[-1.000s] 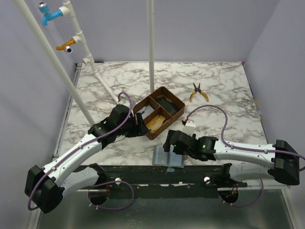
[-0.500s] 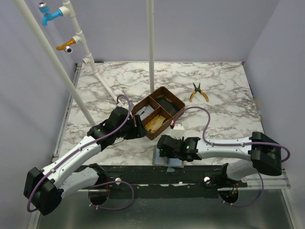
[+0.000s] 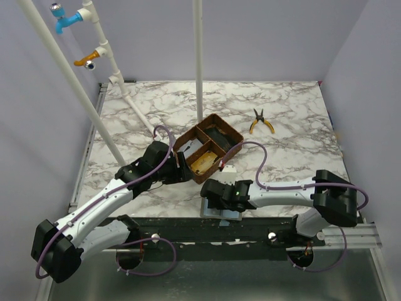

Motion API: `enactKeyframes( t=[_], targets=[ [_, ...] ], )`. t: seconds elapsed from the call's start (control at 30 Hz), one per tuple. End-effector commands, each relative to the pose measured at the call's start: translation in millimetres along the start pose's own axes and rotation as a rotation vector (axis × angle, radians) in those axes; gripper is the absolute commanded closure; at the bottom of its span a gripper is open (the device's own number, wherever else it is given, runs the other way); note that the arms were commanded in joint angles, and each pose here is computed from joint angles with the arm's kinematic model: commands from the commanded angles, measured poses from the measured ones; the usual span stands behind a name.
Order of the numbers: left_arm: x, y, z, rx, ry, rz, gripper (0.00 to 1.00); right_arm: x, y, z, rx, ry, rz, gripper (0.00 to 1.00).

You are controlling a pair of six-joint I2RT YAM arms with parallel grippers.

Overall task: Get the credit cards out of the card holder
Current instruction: Remove the credit card from the card holder.

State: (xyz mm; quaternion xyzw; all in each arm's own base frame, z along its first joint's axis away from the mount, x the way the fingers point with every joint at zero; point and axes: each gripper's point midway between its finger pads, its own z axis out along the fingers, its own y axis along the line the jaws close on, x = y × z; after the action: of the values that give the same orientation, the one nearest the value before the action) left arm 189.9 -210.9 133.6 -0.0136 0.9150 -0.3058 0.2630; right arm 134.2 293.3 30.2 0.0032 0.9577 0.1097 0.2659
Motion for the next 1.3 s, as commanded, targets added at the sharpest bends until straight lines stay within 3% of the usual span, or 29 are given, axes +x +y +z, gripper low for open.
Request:
enactKeyframes(
  t=[0.0,0.57,0.73,0.9,1.1,1.27],
  targets=[
    [1.7,3.5,1.5,-0.013,-0.001,-0.002,0.37,8.8,0.3,1.7,0.018,0.032,-0.012,0.42],
    [17.7,9.7,11.5,-0.009,0.057,-0.022,0.39,24.4,-34.1,13.9,0.063,0.054,0.015,0.73],
    [24.5,10.1,15.8,0.004,0.081,-0.024,0.49,25.8,-43.7,19.5,0.046,0.067,0.046,0.88],
    [34.8,11.0,23.0,-0.001,0.117,-0.017,0.66,29.4,-48.6,27.1,0.007,0.097,0.082,0.98],
    [52.8,6.3,34.4,-0.002,0.176,0.002,0.85,30.1,-47.5,32.0,-0.076,0.106,0.118,0.99],
    [66.3,-0.4,46.8,-0.001,0.222,0.027,0.93,31.2,-56.4,36.5,-0.137,0.121,0.164,0.99]
  ],
)
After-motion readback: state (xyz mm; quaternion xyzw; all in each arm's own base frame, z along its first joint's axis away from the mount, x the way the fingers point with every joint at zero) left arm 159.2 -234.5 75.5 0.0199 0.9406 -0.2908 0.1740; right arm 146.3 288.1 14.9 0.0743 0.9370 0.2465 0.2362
